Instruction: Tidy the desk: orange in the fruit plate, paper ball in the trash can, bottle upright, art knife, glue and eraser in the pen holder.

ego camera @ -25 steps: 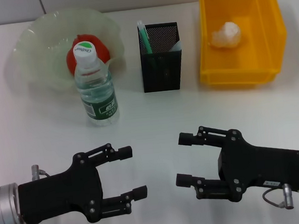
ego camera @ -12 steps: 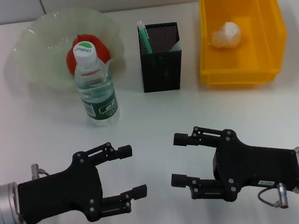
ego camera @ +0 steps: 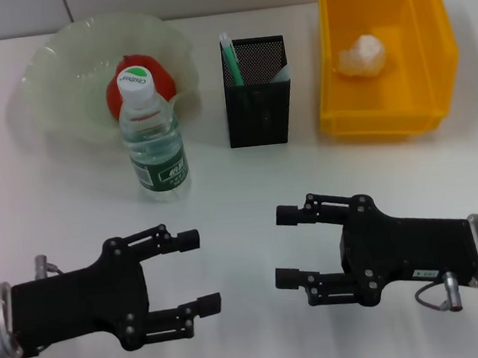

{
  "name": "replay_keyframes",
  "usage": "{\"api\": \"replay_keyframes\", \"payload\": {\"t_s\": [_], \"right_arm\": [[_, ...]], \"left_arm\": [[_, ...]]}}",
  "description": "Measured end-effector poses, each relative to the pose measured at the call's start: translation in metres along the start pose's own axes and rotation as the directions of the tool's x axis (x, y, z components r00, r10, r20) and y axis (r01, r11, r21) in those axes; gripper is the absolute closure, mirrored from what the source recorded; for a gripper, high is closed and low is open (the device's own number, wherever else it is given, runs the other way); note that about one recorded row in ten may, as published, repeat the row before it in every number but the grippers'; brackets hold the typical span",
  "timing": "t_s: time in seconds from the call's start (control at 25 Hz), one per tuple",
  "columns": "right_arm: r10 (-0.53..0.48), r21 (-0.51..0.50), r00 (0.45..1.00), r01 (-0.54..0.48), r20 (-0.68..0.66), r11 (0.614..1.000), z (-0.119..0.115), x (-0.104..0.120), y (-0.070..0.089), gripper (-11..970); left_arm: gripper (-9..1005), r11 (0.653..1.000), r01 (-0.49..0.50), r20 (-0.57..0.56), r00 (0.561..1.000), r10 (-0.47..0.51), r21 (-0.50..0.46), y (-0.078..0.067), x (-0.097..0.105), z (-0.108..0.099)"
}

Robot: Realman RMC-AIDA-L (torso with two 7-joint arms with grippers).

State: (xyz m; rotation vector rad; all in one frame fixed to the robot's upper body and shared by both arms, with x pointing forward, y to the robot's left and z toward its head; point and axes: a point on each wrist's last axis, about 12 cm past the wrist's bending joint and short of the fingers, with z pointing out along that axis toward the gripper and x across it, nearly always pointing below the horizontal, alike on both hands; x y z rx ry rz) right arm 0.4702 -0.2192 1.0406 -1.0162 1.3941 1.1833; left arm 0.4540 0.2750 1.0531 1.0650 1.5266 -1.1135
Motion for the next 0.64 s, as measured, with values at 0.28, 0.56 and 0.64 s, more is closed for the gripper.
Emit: {"api": "replay_keyframes", "payload": {"t_s": [0.28, 0.56, 0.64], "right_arm": [[0.003, -0.05, 0.997, -0.007, -0.076, 0.999, -0.001, -0.01, -0.009, 219], [-0.003, -0.07, 0.994, -0.005, -0.11, 0.998, -0.001, -0.013, -0.012, 219], [-0.005, -0.069, 0.994, -0.003, -0.112, 0.998, 0.0, -0.014, -0.013, 219]], "left_arm": [[194, 1.0, -0.019, -0.043, 0.999, 0.02, 0.014, 0.004, -0.01, -0.007], [194, 0.999, -0.04, -0.049, 0.998, 0.04, 0.016, 0.006, -0.015, -0.007], [194, 0.999, -0.04, -0.049, 0.998, 0.041, 0.016, 0.006, -0.015, -0.007]]}}
